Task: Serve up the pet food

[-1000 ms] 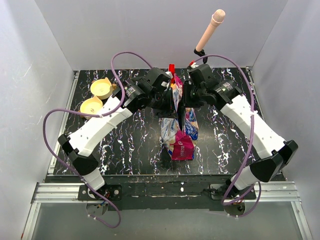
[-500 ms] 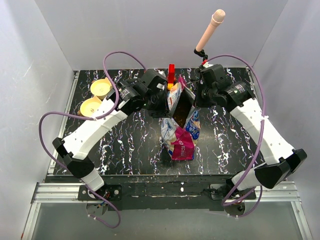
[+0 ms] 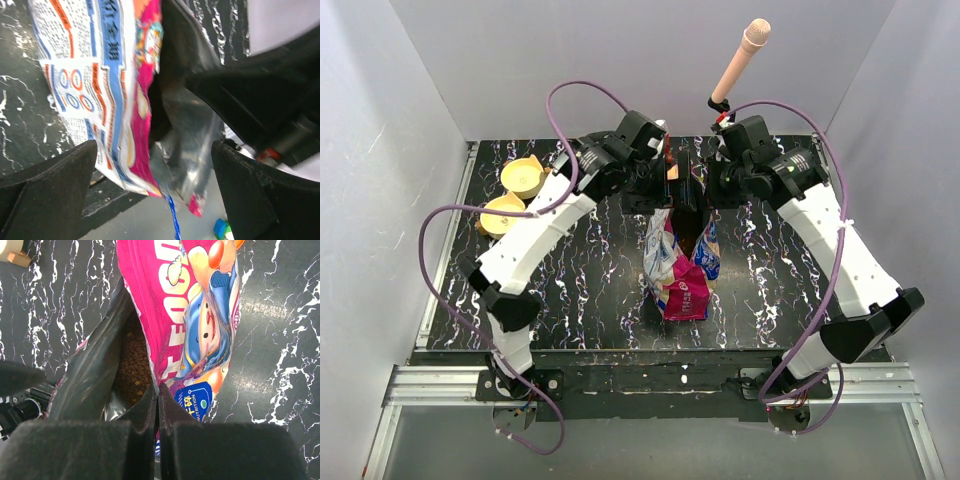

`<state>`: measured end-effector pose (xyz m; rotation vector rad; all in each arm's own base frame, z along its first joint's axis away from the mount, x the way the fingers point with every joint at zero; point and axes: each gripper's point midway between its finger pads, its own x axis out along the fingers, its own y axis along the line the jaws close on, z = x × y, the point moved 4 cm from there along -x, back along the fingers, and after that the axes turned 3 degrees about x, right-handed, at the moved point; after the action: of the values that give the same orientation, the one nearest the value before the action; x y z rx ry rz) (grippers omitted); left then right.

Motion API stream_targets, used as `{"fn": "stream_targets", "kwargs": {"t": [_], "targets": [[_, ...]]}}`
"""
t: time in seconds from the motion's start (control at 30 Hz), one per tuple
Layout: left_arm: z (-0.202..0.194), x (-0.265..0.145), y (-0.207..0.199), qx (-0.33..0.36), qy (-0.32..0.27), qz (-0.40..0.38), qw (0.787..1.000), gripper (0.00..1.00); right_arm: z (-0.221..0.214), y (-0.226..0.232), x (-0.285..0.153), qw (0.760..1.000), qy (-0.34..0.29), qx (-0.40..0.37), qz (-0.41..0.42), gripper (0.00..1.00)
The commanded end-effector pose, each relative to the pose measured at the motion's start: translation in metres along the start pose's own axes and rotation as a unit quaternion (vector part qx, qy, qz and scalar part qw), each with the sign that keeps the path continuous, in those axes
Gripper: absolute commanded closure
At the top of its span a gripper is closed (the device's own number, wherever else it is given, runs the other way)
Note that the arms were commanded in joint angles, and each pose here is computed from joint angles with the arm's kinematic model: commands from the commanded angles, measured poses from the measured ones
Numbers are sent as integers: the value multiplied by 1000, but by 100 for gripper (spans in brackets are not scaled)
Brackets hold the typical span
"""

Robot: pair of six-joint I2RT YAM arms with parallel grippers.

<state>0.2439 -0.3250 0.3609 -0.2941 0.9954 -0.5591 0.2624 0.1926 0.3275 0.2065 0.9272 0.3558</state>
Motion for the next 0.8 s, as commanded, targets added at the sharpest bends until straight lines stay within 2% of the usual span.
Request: {"fn": "stream_targets", "kwargs": {"t": [0.0, 0.13, 0.23, 0.33, 0.43, 0.5, 0.6, 0.77], "targets": [[13, 5, 22, 28, 1, 39, 999, 3, 17, 12, -20, 999, -21, 14, 23, 99], [13, 14, 35, 40, 19, 63, 997, 14, 17, 13, -21, 999, -8, 29, 15, 99], [13, 24, 32, 46, 25, 44, 998, 29, 14, 12, -23, 999, 7, 41, 2, 99], [14, 29, 44, 51, 27, 79, 995, 53, 13, -5, -27, 997, -6, 52, -63, 99], [23, 23, 51, 68, -3, 100, 993, 74, 12, -29, -34, 986, -23, 65, -150, 99], [25, 13, 51, 72, -16, 104, 992, 93, 12, -32, -38, 985, -28, 66, -158, 99], [27, 3, 50, 78, -27, 100, 992, 100, 9, -35, -40, 984, -27, 65, -162, 99], [37, -24, 37, 90, -76, 62, 991, 100, 7, -51, -47, 975, -31, 60, -214, 99]]}}
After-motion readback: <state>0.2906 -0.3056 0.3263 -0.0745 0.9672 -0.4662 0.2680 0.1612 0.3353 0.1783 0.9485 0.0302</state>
